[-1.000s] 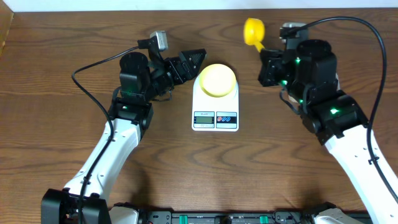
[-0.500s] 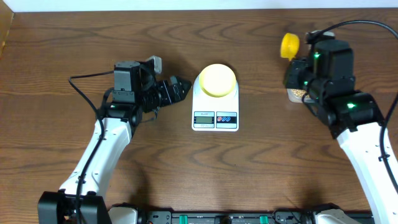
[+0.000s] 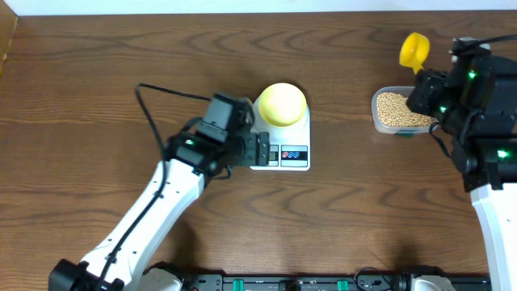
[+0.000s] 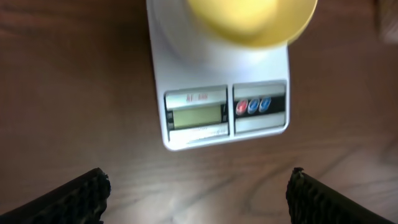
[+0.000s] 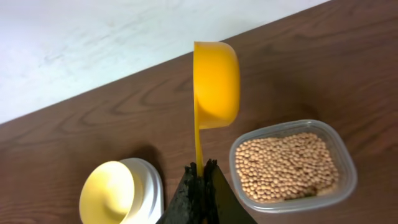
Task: Scoop item into bowl and weigh 50g on scale
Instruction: 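Move the left gripper to the scale's front buttons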
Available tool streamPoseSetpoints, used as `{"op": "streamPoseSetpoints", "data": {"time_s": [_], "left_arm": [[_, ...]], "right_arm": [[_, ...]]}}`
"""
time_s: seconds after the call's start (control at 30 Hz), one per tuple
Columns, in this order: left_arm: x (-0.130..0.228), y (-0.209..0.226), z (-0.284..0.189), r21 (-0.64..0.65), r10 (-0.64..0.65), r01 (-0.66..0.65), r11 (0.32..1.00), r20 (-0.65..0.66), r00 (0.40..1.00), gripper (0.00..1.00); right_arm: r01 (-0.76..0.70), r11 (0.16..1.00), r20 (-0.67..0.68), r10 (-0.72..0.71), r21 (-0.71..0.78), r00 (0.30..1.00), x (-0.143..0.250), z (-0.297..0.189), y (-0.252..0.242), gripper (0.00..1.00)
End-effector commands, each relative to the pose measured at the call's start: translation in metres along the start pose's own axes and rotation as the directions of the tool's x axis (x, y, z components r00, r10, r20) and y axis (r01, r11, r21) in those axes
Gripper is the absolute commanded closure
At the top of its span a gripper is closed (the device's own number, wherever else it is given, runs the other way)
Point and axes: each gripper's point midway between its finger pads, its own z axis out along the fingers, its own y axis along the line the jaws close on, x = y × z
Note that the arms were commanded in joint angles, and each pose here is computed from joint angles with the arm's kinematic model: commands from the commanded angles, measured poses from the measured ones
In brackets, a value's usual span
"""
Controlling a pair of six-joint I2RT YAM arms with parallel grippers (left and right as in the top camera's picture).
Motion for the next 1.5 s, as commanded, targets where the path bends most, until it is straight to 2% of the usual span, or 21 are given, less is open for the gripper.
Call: {"op": "streamPoseSetpoints", "data": {"time_s": [0.0,0.33,0.7,1.23,1.47], "left_arm": [[0.010,0.003,0.010,-0.065,0.048,-0.051,0.997,-0.034,0.998,0.07],[0.010,0.011,0.055,-0.134,-0.178,0.171,0.976,-0.044,0.983,0.07],[0.021,0.019,0.100,-0.167,-0.133,0.113,0.979,-0.113,0.985,0.07],[0.023,0.003,0.108,-0.087,-0.120,0.108,0.990,-0.145,0.982,0.07],[0.028,-0.009,0.110,-0.103,-0.039,0.025,0.994,-0.129,0.991,0.07]], "right_arm": [[-0.030,0.999,0.043,0.029,0.032,0.999,-0.014,-0.011,-0.018,0.99],[-0.080,0.996,0.026,0.080,0.023,0.996,-0.014,-0.016,-0.036,0.99],[-0.070,0.997,0.026,0.069,0.027,0.997,-0.014,-0.016,-0.037,0.99],[-0.070,0.997,0.029,0.069,0.027,0.997,-0.015,-0.016,-0.036,0.99],[-0.071,0.997,0.020,0.071,0.029,0.997,-0.013,-0.016,-0.037,0.99]]}}
